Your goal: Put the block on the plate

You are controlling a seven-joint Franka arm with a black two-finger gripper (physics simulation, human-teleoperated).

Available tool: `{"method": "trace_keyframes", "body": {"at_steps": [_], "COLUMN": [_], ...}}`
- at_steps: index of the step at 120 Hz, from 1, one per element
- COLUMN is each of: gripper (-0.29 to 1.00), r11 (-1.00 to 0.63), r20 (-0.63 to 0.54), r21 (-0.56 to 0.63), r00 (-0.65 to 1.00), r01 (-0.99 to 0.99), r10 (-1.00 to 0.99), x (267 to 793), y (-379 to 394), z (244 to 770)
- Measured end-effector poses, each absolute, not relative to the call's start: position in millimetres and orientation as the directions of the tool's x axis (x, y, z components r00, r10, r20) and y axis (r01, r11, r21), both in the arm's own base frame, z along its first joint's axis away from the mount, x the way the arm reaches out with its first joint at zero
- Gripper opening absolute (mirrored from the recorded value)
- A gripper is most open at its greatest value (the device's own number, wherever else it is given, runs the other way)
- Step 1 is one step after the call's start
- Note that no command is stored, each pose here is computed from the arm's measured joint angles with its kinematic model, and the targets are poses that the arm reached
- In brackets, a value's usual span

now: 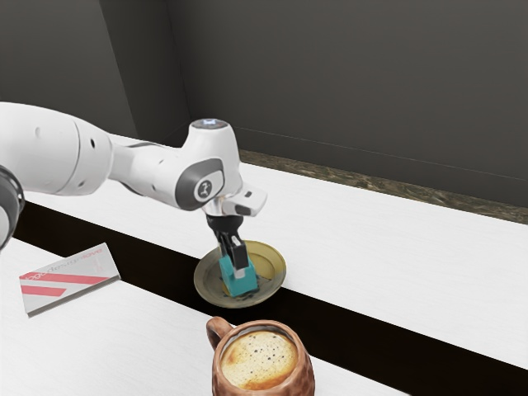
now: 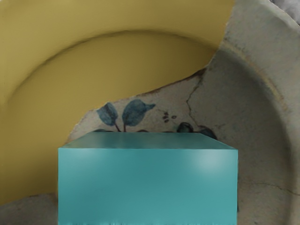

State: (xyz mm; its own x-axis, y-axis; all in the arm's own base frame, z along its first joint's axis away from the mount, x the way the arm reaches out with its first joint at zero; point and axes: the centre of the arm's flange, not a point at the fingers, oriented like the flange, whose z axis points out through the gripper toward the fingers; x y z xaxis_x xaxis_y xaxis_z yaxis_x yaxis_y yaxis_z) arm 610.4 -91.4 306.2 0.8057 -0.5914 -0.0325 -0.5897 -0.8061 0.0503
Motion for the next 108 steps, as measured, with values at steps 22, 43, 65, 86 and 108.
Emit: {"method": "trace_keyframes", "body": {"at_steps": [22, 43, 65, 86, 108], "gripper": [0.66, 0.69, 0.7, 0.7, 0.7], "r11": [-0.813, -0.852, -0.881, -0.902, -0.908], "r20": [0.009, 0.045, 0.075, 0.097, 0.066], "r21": [0.035, 0.018, 0.0, -0.015, -0.016], "r00": [0.813, 0.852, 0.879, 0.898, 0.906], "r01": [-0.582, -0.523, -0.472, -0.431, -0.418], "r10": [-0.582, -0.522, -0.471, -0.43, -0.418], "x": [609, 616, 620, 596, 586], "y": [-87, -64, -47, -28, -27], "z": [353, 415, 491, 554, 563]}}
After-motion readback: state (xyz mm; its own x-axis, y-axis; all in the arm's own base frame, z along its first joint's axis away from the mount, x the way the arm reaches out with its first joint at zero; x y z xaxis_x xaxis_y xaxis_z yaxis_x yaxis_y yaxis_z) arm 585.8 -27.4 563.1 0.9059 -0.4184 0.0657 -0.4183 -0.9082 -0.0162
